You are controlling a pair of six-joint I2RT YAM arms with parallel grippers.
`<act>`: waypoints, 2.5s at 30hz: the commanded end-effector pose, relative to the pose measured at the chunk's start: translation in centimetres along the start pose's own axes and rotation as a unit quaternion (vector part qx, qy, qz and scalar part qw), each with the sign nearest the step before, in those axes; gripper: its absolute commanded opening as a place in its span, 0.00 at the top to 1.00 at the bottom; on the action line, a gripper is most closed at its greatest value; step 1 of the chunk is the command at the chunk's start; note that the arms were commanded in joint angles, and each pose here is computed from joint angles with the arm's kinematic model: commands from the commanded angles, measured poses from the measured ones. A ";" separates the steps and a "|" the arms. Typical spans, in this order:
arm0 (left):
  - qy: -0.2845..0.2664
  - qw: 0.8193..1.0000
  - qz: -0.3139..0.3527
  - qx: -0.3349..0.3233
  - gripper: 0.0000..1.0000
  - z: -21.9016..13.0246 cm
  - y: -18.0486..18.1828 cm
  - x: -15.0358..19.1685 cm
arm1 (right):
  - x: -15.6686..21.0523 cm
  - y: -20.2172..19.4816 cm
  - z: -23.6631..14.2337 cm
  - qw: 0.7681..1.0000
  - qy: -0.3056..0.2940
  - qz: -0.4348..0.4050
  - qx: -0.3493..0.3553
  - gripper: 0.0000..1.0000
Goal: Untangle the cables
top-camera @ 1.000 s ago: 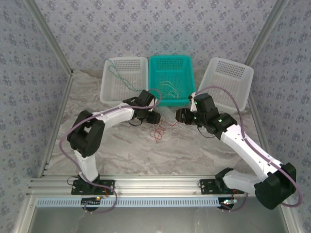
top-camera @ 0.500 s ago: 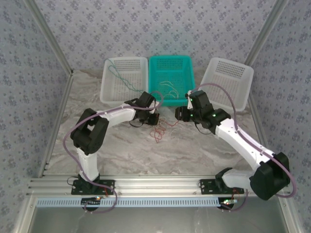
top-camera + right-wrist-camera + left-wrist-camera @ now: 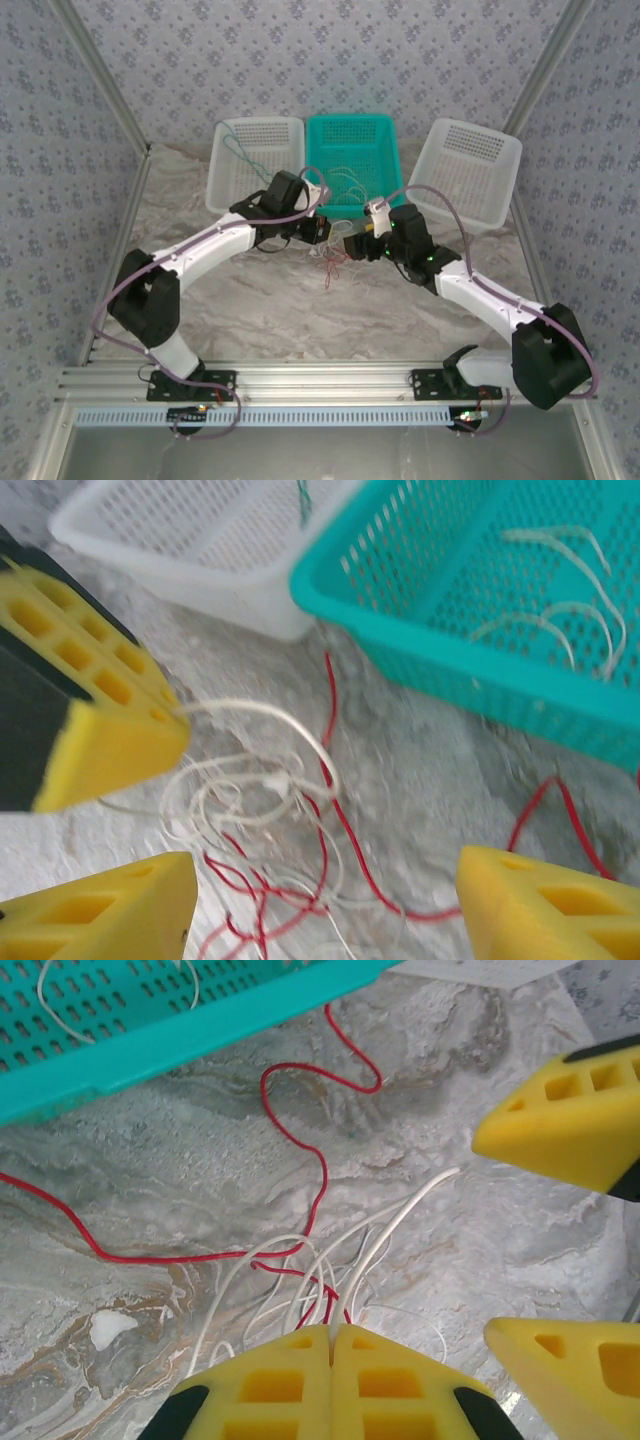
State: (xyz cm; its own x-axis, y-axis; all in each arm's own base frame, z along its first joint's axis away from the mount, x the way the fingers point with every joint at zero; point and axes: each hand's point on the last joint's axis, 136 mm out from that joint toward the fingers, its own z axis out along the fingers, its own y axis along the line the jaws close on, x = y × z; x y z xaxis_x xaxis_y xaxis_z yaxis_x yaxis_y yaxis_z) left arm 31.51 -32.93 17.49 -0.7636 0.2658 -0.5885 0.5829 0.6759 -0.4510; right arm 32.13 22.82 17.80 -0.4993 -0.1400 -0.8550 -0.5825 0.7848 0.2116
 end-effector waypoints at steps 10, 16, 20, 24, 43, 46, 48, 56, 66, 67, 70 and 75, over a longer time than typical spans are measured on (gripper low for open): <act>-0.041 0.995 0.060 0.074 1.00 -5.2 -7.3 -2.5 | -4.5 -0.6 -0.1 0.981 -0.174 -0.082 0.026 0.34; -0.049 0.991 0.074 0.101 1.00 -6.4 -9.1 -2.5 | -5.7 -1.1 0.4 0.973 -0.202 -0.098 0.042 0.39; -0.047 0.989 0.088 0.106 1.00 -6.8 -9.8 -2.0 | -5.6 -5.6 0.6 0.970 -0.187 -0.049 0.150 0.50; -0.050 0.991 0.097 0.076 1.00 -8.0 -9.0 -1.6 | -4.1 -10.7 -0.5 0.958 -0.158 0.016 0.240 0.56; -0.073 0.988 0.092 -0.096 0.99 -12.5 -2.1 -1.1 | -3.8 -11.3 -5.2 0.970 -0.129 0.054 0.200 1.00; -0.067 0.989 0.086 -0.096 1.00 -11.3 -1.5 -1.0 | -6.6 -9.4 -6.9 0.974 -0.145 0.063 0.164 1.00; -0.070 0.990 0.083 -0.085 1.00 -10.6 -1.7 -1.1 | -8.4 -8.3 -7.9 0.975 -0.155 0.064 0.146 1.00; -0.102 0.993 0.057 -0.010 0.49 -7.1 -2.9 -2.1 | -15.4 -4.2 -11.7 0.975 -0.172 0.106 0.094 1.00; -0.151 0.974 0.137 0.100 0.04 -3.3 -8.8 -2.5 | -24.0 1.8 -15.9 0.973 -0.206 0.096 0.047 1.00; -0.146 0.976 0.134 0.086 0.04 -2.4 -8.1 -2.6 | -24.7 2.0 -16.4 0.971 -0.214 0.101 0.044 1.00; -0.132 0.974 0.138 0.119 0.01 -0.5 -8.8 -2.4 | -26.3 2.7 -17.7 0.966 -0.232 0.106 0.034 1.00; -0.107 0.939 0.171 0.280 0.01 0.6 -14.8 -1.0 | -27.6 3.1 -18.5 0.964 -0.243 0.104 0.032 1.00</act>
State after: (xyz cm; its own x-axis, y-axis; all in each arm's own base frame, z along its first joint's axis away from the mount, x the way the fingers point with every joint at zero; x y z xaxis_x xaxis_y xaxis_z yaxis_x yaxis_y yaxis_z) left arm 26.45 -40.67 19.66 -0.5508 0.2684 -0.7903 0.8217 0.3404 -0.4571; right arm 32.55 18.10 50.02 -0.2248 0.2946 -0.9288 -0.4670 0.8040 0.3680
